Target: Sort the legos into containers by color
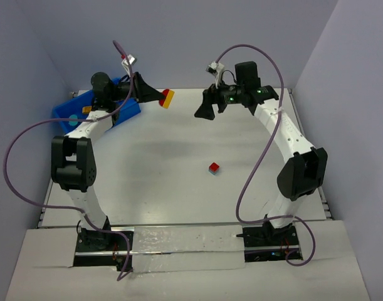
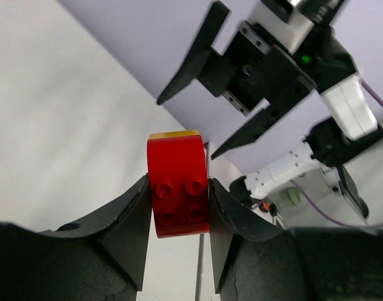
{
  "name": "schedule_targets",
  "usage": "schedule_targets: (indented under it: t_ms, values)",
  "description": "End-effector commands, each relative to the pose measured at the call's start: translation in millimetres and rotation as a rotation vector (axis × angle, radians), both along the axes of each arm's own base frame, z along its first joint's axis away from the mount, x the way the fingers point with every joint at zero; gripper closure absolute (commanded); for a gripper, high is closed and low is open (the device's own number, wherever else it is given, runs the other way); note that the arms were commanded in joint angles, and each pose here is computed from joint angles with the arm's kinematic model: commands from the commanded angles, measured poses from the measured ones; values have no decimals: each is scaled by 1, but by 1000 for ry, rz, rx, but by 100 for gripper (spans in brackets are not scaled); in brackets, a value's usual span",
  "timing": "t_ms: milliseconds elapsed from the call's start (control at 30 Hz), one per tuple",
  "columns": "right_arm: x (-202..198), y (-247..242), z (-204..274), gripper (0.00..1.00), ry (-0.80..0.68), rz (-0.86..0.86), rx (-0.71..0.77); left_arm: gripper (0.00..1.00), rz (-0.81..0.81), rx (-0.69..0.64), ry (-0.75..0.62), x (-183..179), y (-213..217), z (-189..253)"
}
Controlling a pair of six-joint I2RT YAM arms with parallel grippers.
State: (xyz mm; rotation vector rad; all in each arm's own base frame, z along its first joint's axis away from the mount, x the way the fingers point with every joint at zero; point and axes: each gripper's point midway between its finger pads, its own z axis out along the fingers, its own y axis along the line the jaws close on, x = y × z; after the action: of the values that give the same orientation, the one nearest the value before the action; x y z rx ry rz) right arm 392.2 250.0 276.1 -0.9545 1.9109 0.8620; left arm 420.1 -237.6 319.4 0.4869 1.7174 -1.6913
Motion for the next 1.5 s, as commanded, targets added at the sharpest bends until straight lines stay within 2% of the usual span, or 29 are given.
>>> schedule_targets:
  t_ms: [0, 233, 367, 467, 667, 1100, 1400, 1467]
  values:
    - [-37, 32, 48, 5, 28, 276, 226, 100, -154, -120, -182, -51, 1, 52]
    - [-39, 57, 67, 10, 243, 347, 366, 100, -154, -93, -228, -52, -2, 54]
    - [-36, 65, 80, 13, 250, 375, 430, 100, -178, -79, -247, -58, -8, 53]
    - [-35, 69, 84, 13, 324, 377, 472, 100, -193, -71, -240, -62, -13, 51]
    - [-34, 75, 91, 13, 327, 401, 501, 100, -209, -70, -242, -67, -17, 50]
    - [-29, 79, 70, 18, 306, 355, 435, 100, -237, -71, -254, -74, -23, 56]
    - [-34, 84, 77, 38, 275, 376, 433, 100, -248, -65, -241, -73, -29, 51]
    - [-36, 85, 77, 46, 271, 382, 432, 100, -245, -61, -239, -73, -30, 51]
